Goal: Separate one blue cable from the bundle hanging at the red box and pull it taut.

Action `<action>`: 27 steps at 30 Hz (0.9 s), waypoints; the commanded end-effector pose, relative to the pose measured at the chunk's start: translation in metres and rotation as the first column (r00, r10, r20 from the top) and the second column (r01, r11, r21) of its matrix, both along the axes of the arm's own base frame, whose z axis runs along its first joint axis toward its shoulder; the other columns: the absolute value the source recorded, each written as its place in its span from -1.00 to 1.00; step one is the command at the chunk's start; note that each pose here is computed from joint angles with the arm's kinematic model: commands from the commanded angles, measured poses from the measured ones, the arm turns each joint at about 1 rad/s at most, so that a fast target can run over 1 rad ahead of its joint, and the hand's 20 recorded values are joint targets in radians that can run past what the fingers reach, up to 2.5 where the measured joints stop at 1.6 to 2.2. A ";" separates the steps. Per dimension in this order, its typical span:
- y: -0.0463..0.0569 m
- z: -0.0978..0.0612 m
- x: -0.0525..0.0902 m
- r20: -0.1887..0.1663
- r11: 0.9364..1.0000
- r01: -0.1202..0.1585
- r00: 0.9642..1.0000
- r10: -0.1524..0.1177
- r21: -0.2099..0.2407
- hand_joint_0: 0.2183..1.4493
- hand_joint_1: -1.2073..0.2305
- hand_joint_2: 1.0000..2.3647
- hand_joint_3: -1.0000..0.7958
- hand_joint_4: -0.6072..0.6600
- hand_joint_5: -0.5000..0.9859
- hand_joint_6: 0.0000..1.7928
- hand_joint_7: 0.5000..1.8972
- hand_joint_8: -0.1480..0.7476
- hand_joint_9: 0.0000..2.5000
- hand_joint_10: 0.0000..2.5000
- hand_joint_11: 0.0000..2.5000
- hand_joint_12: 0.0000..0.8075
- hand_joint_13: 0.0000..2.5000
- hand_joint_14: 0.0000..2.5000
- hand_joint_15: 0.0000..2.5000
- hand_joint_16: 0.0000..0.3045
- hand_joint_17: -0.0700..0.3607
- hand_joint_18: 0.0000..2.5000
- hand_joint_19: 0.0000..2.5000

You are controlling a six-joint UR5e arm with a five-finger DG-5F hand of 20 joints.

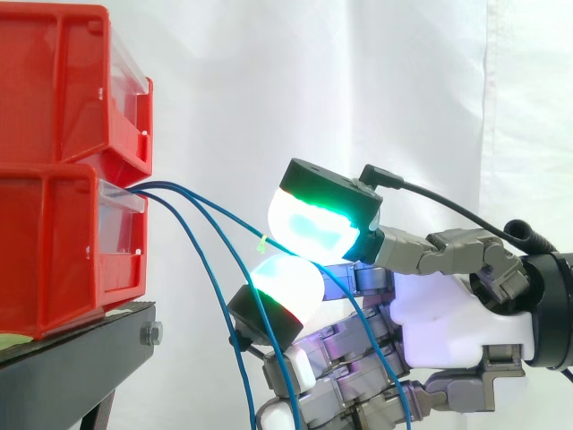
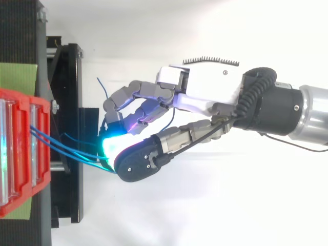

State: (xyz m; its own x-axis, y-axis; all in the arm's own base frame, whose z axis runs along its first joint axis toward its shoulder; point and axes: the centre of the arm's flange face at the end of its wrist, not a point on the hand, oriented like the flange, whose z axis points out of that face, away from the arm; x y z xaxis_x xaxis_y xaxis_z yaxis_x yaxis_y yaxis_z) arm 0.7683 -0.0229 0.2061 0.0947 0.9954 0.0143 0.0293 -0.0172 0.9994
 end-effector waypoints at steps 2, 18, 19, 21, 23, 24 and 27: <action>-0.001 0.000 0.000 0.000 1.000 0.001 1.000 -0.001 0.000 -0.04 -0.31 -0.96 -0.14 0.02 -0.73 0.05 0.05 -0.30 -0.37 -0.99 -0.08 -0.31 -0.34 -0.98 -0.49 -0.79 -0.34 -0.59 -0.51; 0.000 0.000 0.000 0.000 1.000 -0.001 1.000 0.001 0.000 -0.05 -0.30 -0.96 -0.13 0.02 -0.73 0.04 0.05 -0.30 -0.37 -0.99 -0.08 -0.30 -0.35 -0.98 -0.49 -0.79 -0.34 -0.60 -0.51; 0.000 0.000 0.000 0.000 1.000 -0.001 1.000 0.001 0.000 -0.05 -0.29 -0.96 -0.13 0.02 -0.73 0.04 0.05 -0.30 -0.37 -0.99 -0.08 -0.30 -0.35 -0.98 -0.49 -0.79 -0.34 -0.60 -0.51; -0.001 0.000 0.000 0.000 1.000 0.001 1.000 -0.001 0.000 -0.05 -0.29 -0.96 -0.14 0.02 -0.73 0.04 0.04 -0.29 -0.37 -0.99 -0.09 -0.30 -0.35 -0.98 -0.49 -0.79 -0.34 -0.60 -0.51; 0.000 0.000 0.000 0.000 1.000 -0.001 1.000 0.001 0.000 -0.05 -0.29 -0.96 -0.14 0.02 -0.73 0.05 0.04 -0.29 -0.37 -0.98 -0.08 -0.30 -0.35 -0.98 -0.49 -0.79 -0.34 -0.60 -0.51; 0.000 0.000 0.000 0.000 1.000 -0.001 1.000 0.001 0.000 -0.05 -0.29 -0.96 -0.15 0.02 -0.73 0.04 0.05 -0.30 -0.37 -0.99 -0.09 -0.30 -0.35 -0.98 -0.49 -0.79 -0.34 -0.60 -0.51; -0.001 0.000 0.000 0.000 1.000 0.001 1.000 -0.001 0.000 -0.05 -0.29 -0.96 -0.15 0.02 -0.73 0.05 0.04 -0.30 -0.37 -0.99 -0.09 -0.30 -0.34 -0.98 -0.49 -0.79 -0.34 -0.60 -0.51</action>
State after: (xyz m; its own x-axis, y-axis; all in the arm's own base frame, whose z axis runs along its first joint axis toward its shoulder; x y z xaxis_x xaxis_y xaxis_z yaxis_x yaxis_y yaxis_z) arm 0.7683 -0.0228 0.2060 0.0946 0.9954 0.0143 0.0295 -0.0171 0.9994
